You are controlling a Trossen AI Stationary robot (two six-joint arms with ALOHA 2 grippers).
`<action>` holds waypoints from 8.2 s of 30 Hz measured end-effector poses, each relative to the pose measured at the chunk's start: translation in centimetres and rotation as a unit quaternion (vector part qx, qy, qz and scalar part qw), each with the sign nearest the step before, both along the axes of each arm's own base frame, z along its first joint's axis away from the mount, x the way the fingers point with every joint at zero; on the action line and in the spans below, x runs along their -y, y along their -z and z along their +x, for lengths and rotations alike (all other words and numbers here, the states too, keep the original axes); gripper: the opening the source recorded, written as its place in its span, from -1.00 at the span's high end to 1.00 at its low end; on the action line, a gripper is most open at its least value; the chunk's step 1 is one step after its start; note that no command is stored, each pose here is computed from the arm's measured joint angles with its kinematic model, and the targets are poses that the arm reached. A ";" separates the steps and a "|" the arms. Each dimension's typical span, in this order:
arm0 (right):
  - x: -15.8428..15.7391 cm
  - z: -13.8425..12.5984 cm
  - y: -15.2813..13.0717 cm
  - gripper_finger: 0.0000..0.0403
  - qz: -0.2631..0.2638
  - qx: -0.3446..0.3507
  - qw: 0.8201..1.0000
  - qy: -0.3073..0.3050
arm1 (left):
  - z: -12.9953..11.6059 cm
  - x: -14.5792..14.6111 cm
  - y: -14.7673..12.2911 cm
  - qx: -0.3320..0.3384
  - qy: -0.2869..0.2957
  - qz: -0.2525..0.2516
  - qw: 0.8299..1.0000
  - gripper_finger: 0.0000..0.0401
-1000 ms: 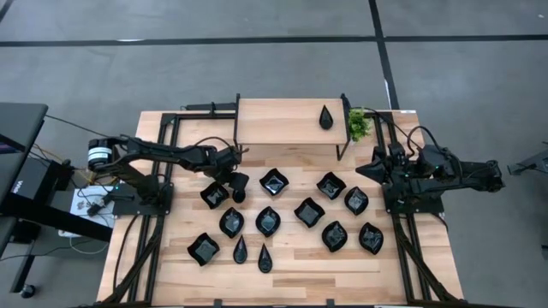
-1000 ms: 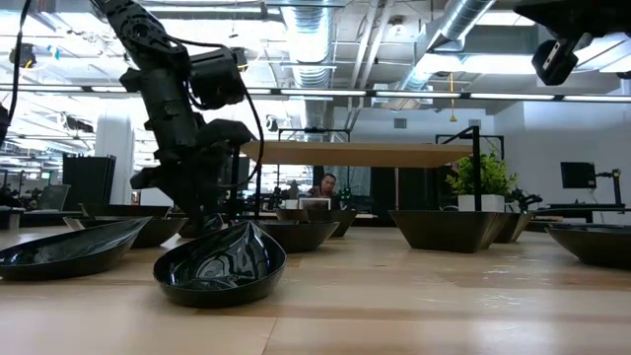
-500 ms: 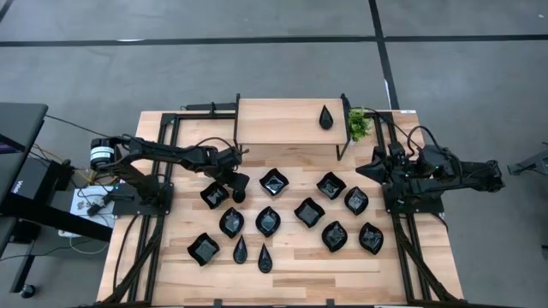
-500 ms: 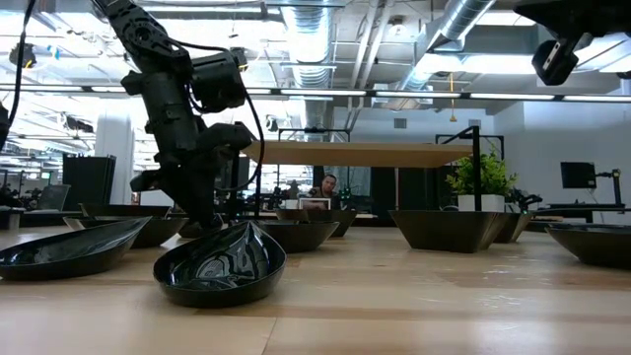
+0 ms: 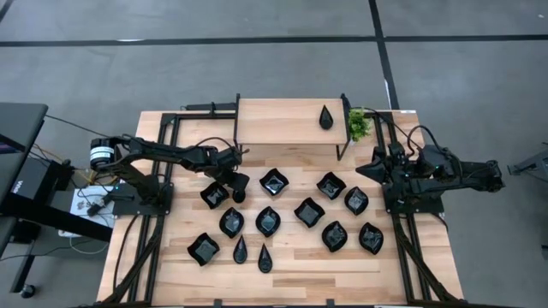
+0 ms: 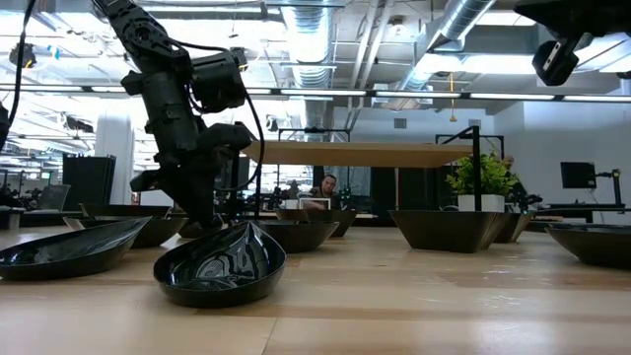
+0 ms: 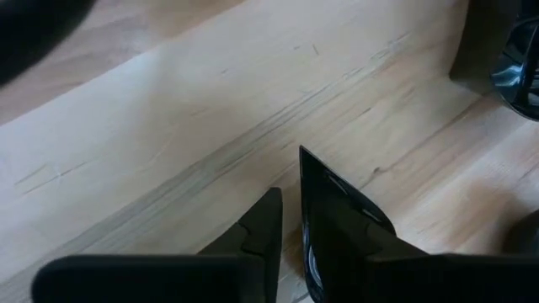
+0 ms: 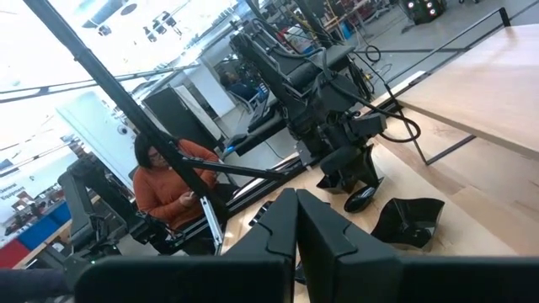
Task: Pick & Place Mini shaped plates
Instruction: Stack the drop-shaped plate on top of the other drop-shaped plates on the shelf
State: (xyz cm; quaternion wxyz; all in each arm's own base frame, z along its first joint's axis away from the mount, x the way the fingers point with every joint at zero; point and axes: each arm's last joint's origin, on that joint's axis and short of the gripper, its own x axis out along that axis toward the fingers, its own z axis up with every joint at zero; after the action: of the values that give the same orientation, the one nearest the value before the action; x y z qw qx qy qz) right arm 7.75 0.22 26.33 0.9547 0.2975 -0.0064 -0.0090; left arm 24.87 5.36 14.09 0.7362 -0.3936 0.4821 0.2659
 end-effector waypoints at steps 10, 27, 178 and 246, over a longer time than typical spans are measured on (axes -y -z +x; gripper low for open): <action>0.0 0.0 0.0 0.99 0.000 0.000 1.000 0.000 | 0.1 0.0 -0.1 0.004 -0.002 0.002 1.000 0.96; -0.3 1.1 -1.3 0.99 0.001 0.057 0.998 -0.037 | -1.5 0.6 -9.8 0.281 -0.014 0.070 0.957 0.97; 0.3 32.2 -10.7 0.66 -0.323 -0.330 0.862 0.210 | -0.1 4.5 -15.8 0.403 -0.037 0.421 0.812 0.98; 8.9 23.1 -13.2 1.00 -0.162 -0.462 0.812 0.317 | -3.3 4.7 -16.1 0.396 0.049 0.429 0.810 0.12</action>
State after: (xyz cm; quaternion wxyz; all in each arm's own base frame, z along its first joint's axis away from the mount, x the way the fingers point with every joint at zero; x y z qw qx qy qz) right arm 30.88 -8.70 39.50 0.8239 0.0811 0.3395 -0.4465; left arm 21.58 0.64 30.24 0.9693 -0.0853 0.0042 0.2305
